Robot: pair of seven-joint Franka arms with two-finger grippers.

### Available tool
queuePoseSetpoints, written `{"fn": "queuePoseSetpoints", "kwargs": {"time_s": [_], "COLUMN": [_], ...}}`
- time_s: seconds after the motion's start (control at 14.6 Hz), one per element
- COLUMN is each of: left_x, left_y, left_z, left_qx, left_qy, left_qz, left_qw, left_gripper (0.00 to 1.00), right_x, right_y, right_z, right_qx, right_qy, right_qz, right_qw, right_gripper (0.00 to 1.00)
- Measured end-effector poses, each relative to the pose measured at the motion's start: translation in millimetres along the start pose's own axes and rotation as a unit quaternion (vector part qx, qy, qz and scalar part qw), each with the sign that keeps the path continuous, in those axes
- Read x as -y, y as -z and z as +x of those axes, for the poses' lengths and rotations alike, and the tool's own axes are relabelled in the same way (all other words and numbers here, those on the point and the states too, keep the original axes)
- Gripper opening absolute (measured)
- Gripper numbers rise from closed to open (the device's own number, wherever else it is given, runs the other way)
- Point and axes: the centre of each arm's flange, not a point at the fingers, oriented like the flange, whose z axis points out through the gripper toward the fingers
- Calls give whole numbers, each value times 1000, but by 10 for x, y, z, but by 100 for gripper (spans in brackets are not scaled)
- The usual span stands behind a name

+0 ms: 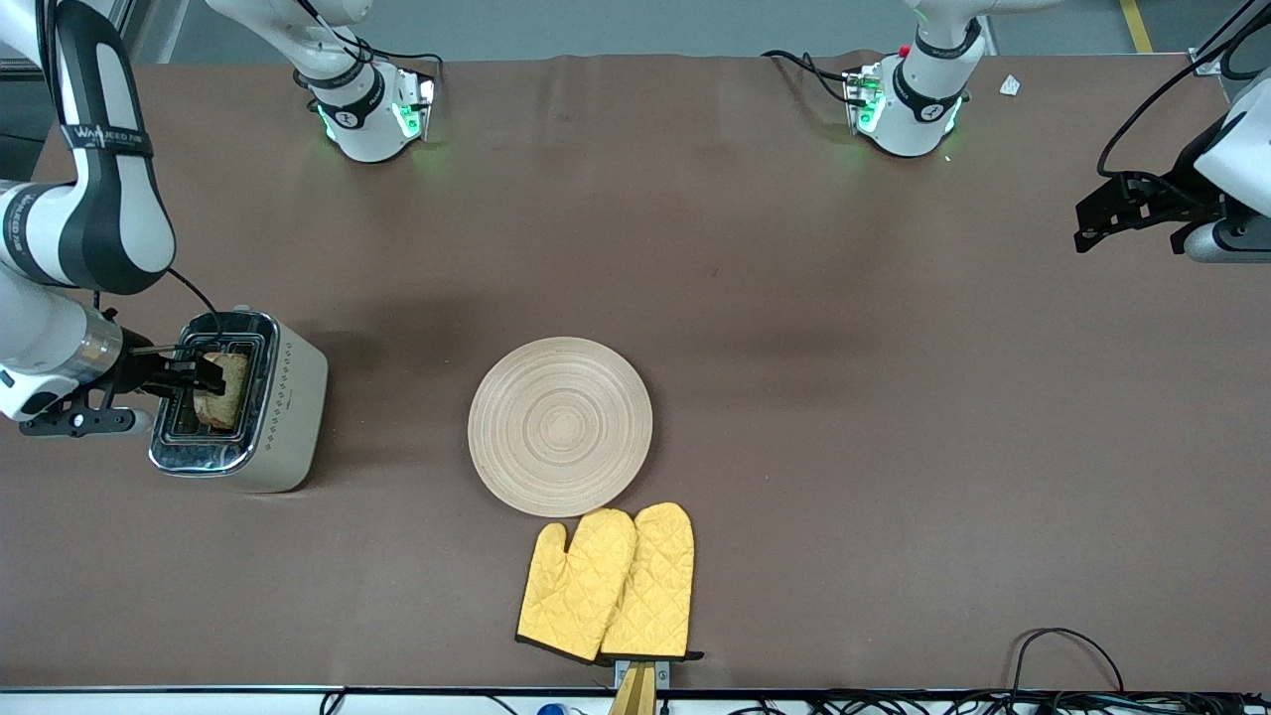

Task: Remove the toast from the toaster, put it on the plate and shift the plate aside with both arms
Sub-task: 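Reach the right gripper into the toaster and grasp the bread slice, then lift the bread out and carry it over the wooden plate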

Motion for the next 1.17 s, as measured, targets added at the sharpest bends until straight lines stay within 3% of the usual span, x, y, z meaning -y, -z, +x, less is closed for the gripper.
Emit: {"fn": "queuePoseSetpoints", "kwargs": {"time_s": [0.07,0.21,0.48,0.69,0.89,1.03,1.17], "left_x": [-2,-5,-12,-44,-59,-58,-55], "left_y": [0,0,0,1,1,1,1], "left_z": [0,0,0,-2,-2,-2,-2], "left_qx": [0,0,0,0,0,0,0], "left_qy": [0,-1,-2,-5,-6,-6,-6], "left_qz": [-1,-1,-2,-2,-3,-3,-3], "left_qw": [1000,1000,1000,1000,1000,1000,1000], "left_gripper": [100,100,100,100,100,100,100], "right_x": [-17,-2,33,51,183,387,604], "right_y": [-22,-26,-16,-11,147,508,990], "right_z": [1,6,17,16,22,58,60], "right_qx": [1,2,0,3,28,38,30], "right_qy": [1,3,5,6,-1,0,10], "right_qz": [0,1,2,3,7,8,7], "right_qw": [1000,1000,1000,1000,1000,999,999], "right_gripper": [56,50,10,7,6,6,6]}}
